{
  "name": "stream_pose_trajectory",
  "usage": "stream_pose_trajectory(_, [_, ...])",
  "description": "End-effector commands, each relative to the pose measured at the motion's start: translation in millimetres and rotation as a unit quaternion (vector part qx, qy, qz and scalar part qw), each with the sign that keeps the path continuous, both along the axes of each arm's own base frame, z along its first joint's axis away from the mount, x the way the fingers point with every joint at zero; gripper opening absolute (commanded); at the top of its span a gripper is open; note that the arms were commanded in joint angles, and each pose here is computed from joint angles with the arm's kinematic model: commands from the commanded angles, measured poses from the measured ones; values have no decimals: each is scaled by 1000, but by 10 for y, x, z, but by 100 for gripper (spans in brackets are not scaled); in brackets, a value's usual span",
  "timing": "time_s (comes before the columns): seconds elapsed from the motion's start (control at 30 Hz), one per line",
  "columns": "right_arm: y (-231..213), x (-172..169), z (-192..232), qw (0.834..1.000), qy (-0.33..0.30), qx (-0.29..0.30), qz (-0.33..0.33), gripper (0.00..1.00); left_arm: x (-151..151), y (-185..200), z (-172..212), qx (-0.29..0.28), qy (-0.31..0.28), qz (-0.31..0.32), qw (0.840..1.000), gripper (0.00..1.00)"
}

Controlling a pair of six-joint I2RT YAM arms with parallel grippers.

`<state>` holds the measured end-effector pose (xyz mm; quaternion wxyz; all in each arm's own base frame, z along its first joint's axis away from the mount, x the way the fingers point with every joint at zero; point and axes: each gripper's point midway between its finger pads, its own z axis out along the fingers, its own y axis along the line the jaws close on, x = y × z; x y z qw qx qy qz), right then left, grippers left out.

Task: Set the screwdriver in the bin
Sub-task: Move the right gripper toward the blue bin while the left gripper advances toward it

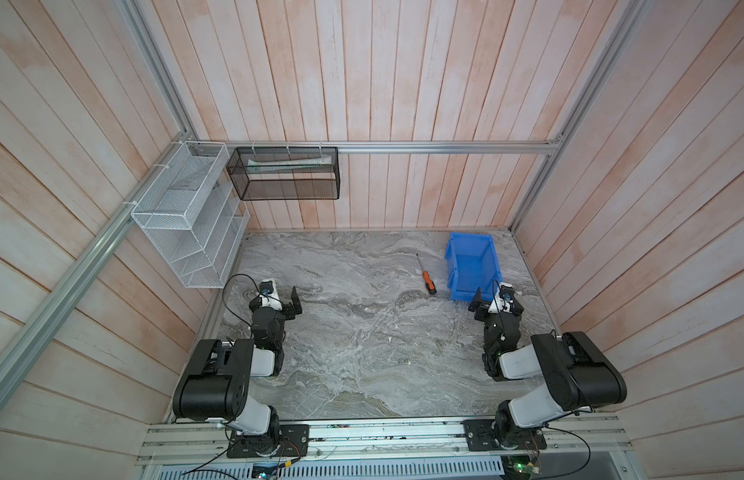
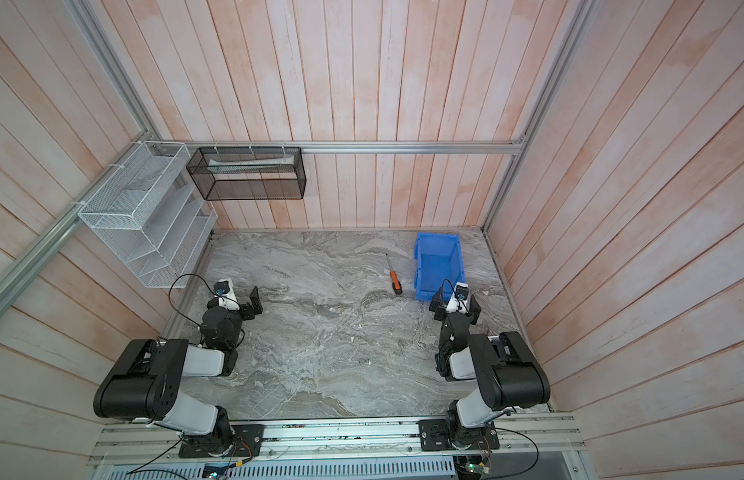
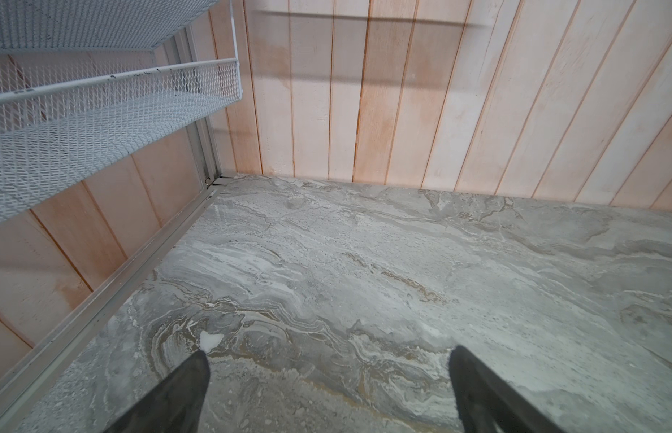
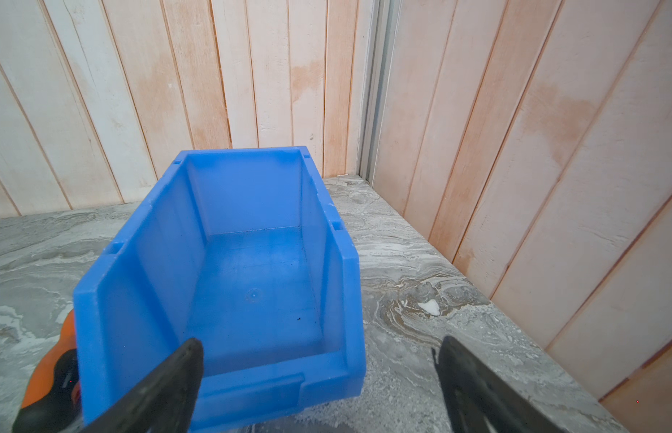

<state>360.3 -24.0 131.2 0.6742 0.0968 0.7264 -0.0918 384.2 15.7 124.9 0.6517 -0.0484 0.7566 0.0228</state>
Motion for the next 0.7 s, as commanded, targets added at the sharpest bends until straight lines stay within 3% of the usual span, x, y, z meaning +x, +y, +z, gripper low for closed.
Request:
stream_pose_trajectory(0.0, [-13,21,67,1000,-7,6,-7,98,15,65,60,2,-10,16,1000,100])
stream_pose_trajectory(0.07, [12,11,158,1000,-14,-6,-8,98,-110,61,160,9,-37,23,999,100])
stream_pose_trajectory(0.13, [-68,-25,261,998,-9,-2,-54,98,-268,27,353,25,-64,41,997,100])
stream_pose_trajectory(0.2, [-156,-100,336,996,-18,4,-87,98,-327,-38,462,10,-41,51,998,100])
stream_pose_trajectory(0.33, [-277,-231,574,987,-55,56,-141,98,-493,-372,725,-17,-54,-2,998,100])
stream_pose_trajectory(0.43, [-110,-70,687,988,-32,113,-95,98,-572,-728,954,-2,-70,-56,996,100])
stream_pose_trajectory(0.67, [372,417,581,987,112,111,10,99,-354,-1760,1432,-18,-58,-160,985,100])
